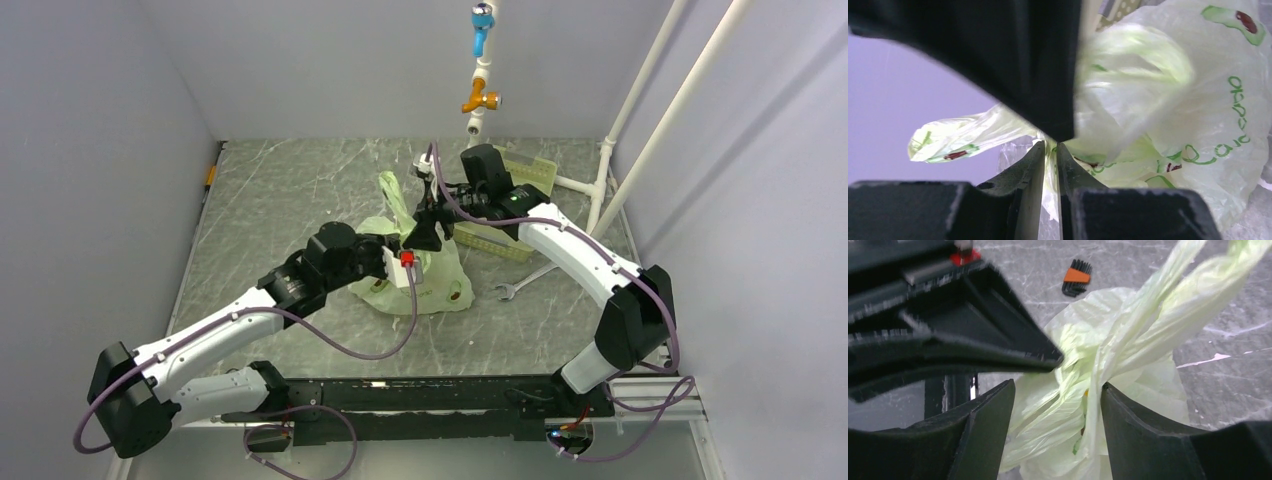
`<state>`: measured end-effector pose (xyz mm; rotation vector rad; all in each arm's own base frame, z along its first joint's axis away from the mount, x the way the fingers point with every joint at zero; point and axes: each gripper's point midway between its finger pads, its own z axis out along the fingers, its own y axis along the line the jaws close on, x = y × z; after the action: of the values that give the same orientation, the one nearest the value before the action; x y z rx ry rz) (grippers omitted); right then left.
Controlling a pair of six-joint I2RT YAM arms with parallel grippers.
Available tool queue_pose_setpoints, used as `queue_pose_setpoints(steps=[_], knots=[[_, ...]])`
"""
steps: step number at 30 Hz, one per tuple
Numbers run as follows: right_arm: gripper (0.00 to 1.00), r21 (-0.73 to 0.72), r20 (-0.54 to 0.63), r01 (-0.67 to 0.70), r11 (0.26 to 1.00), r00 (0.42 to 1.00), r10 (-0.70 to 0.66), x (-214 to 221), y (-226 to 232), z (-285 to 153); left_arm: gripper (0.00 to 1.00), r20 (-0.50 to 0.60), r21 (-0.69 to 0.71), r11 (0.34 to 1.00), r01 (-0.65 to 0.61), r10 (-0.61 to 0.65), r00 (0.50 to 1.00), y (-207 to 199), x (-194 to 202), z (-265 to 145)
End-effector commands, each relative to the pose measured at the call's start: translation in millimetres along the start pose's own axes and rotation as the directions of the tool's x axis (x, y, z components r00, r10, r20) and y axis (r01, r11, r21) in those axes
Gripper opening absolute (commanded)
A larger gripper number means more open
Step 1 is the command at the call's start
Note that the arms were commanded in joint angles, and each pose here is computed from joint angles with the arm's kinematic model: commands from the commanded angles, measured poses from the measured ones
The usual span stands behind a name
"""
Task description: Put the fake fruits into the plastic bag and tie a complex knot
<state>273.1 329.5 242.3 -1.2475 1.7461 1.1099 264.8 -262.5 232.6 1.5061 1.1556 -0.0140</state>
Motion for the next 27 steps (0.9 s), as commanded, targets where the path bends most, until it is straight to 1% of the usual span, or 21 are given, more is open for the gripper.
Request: queue_pose_setpoints(steps=[1,2,5,6,11,15,17,21,22,23,24,26,27], knots=[[0.69,-0.078,-0.001,0.068,0.995,0.998,-0.069,-0.9,21.1,-6.1,0.19,0.083,-0.065,0.995,0.078,-0.073,0.994,31.6,-24.2,-10.2],[0.72,-0.08,0.002,0.062,0.995,0.998,-0.062,-2.2,21.4,-5.8,0.19,0.081,-0.056,0.995,0.086,-0.081,0.993,31.3,-23.9,-9.5],[0.89,-0.075,0.013,0.033,0.997,0.999,-0.032,-8.1,20.1,-4.5,0.19,0.073,-0.06,0.992,0.108,-0.103,0.992,33.4,-22.4,-8.6],[0.91,-0.07,0.02,0.021,0.997,1.0,-0.019,-10.9,19.5,-4.1,0.19,0.076,-0.059,0.992,0.111,-0.106,0.991,33.1,-22.9,-8.4],[0.93,-0.02,0.048,-0.021,1.0,0.999,0.022,-13.1,10.6,2.9,0.19,0.1,-0.048,0.991,0.125,-0.119,0.988,32.4,-27.6,-6.5],[0.92,0.046,0.016,-0.005,0.999,1.0,0.005,-5.3,-1.1,8.7,0.19,0.104,-0.045,0.984,0.17,-0.165,0.981,36.3,-32.2,-6.4],[0.9,0.063,-0.004,0.019,0.998,1.0,-0.019,0.4,-3.7,7.8,0.19,0.092,-0.042,0.98,0.194,-0.189,0.978,36.7,-31.3,-6.9],[0.8,0.079,-0.043,0.079,0.994,0.996,-0.076,11.3,-4.3,1.8,0.19,0.065,-0.042,0.97,0.239,-0.236,0.97,37.5,-23.5,-10.9],[0.73,0.08,-0.048,0.087,0.993,0.995,-0.084,14.0,-3.9,1.1,0.19,0.059,-0.04,0.969,0.244,-0.241,0.969,37.4,-22.1,-11.6],[0.64,0.073,-0.052,0.1,0.992,0.994,-0.096,16.2,-2.9,0.5,0.19,0.062,-0.04,0.967,0.25,-0.248,0.967,37.8,-22.1,-12.6],[0.58,0.068,-0.056,0.106,0.992,0.993,-0.102,17.5,-1.5,-0.2,0.19,0.066,-0.036,0.966,0.257,-0.254,0.965,38.0,-22.2,-13.3],[0.38,0.069,-0.051,0.107,0.992,0.993,-0.103,16.7,-0.8,-1.4,0.19,0.066,-0.024,0.964,0.264,-0.262,0.963,35.6,-21.7,-14.5],[0.32,0.071,-0.047,0.111,0.991,0.993,-0.108,16.3,-0.8,-1.8,0.19,0.065,-0.016,0.963,0.269,-0.268,0.961,33.4,-20.7,-15.0]])
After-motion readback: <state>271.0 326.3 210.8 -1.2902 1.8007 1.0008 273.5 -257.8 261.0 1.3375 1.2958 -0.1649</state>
